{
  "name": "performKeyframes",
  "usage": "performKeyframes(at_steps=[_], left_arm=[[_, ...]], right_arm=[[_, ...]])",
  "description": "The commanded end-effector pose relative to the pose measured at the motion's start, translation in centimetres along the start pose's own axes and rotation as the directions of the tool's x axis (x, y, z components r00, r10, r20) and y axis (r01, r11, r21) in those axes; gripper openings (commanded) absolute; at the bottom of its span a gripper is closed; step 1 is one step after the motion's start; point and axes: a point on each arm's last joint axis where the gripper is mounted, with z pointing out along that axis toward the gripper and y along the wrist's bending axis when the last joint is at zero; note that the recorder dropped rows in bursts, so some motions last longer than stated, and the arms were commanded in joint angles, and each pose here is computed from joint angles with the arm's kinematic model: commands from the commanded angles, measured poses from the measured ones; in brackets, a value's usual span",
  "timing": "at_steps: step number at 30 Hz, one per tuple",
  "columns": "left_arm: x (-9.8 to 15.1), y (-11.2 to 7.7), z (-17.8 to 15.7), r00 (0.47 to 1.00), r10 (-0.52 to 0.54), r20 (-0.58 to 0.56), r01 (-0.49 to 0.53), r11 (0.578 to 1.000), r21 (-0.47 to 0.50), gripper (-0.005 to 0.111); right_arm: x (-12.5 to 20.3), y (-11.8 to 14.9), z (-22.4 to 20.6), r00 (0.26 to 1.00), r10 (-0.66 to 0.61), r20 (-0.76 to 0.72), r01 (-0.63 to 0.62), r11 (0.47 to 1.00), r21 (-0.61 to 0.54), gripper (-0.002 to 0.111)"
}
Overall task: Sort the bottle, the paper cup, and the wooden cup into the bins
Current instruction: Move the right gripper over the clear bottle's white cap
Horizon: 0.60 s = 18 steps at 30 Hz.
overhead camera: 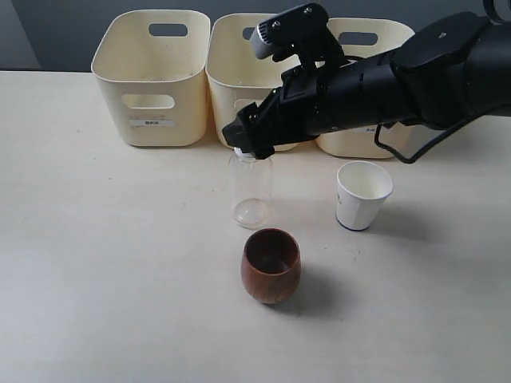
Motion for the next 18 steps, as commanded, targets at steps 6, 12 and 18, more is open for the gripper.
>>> performKeyframes(at_steps=[6,12,18], left_arm=[[0.0,0.0,0.0,1.0,-0.002,0.007,0.002,1.0,0.001,0.0],[0.0,0.0,0.0,1.0,-0.002,0.007,0.002,1.0,0.001,0.0],[0.0,0.0,0.0,1.0,-0.002,0.007,0.002,1.0,0.001,0.0]], right_arm=[[0.4,-0.1,1.3,1.0,0.001,-0.026,-0.001,1.0,-0.017,0.078],[-0.5,0.1,1.9,1.0,0.008,0.007,-0.008,1.0,0.011,0.078],[0.0,0.3,2.7,1.0,0.003,-0.018,-0.003,1.0,0.0,0.078]])
